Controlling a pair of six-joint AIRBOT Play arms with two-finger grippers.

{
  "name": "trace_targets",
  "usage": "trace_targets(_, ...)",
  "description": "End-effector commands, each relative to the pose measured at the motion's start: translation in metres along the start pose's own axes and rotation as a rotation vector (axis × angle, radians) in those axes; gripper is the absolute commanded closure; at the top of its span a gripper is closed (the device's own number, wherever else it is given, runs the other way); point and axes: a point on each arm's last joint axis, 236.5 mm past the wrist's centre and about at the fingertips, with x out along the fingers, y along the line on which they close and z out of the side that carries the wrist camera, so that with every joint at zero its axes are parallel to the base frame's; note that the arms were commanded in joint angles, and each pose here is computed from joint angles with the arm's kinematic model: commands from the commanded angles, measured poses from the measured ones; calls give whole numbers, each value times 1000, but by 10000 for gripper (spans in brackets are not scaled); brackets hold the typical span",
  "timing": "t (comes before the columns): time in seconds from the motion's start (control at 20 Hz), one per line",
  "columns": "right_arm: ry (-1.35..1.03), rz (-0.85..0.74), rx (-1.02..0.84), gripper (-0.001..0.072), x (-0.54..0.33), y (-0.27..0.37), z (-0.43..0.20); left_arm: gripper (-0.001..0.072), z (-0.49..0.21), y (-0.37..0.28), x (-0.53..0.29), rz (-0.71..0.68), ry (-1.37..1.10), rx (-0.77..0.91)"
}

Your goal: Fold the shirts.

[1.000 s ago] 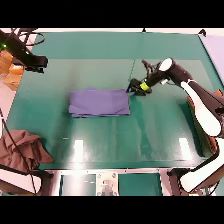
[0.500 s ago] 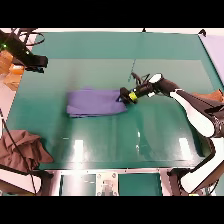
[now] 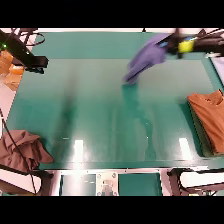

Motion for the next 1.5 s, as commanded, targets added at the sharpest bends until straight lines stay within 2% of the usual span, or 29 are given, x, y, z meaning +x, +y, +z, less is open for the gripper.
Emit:
trace_targets(0.0, -252, -104, 88, 697, -125, -30, 61, 685, -1, 0, 0, -2, 3, 0)
trace_targets(0.2, -391, -322, 223, 697, -237, -123, 68, 685, -1, -1, 0, -7, 3, 0)
trace_targets(0.35, -364, -556, 350, 697, -299, -194, 28, 685, 0, -8, 0, -33, 0, -3)
trace_targets(0.45, -314, -687, 413, 698, -326, -220, -2, 685, 0, -12, 1, -52, 1, -2)
trace_targets(0.7, -228, -832, 480, 698, -346, -228, -41, 685, 0, -21, 2, -84, 4, -5)
trace_targets(0.85, -106, -912, 663, 697, -347, -249, -92, 685, -2, -24, 2, -100, 10, -3)
trace_targets(1.1, 214, -1078, 949, 693, -340, -307, -214, 685, -1, -24, 2, -100, 9, -2)
trace_targets(1.15, 263, -1116, 1004, 553, -339, -317, -238, 685, -1, -24, 2, -100, 9, -2)
trace_targets(1.2, 289, -1113, 1022, 241, -333, -323, -249, 685, -1, -24, 2, -100, 8, -2)
trace_targets(1.25, 300, -1104, 1028, 101, -328, -328, -254, 685, 0, -24, 2, -99, 3, -2)
trace_targets(1.35, 269, -1059, 1020, 101, -316, -327, -238, 685, 2, -24, 2, -99, -7, -3)
trace_targets(1.45, 179, -951, 934, 108, -293, -314, -192, 686, 3, -26, 2, -106, -12, -4)
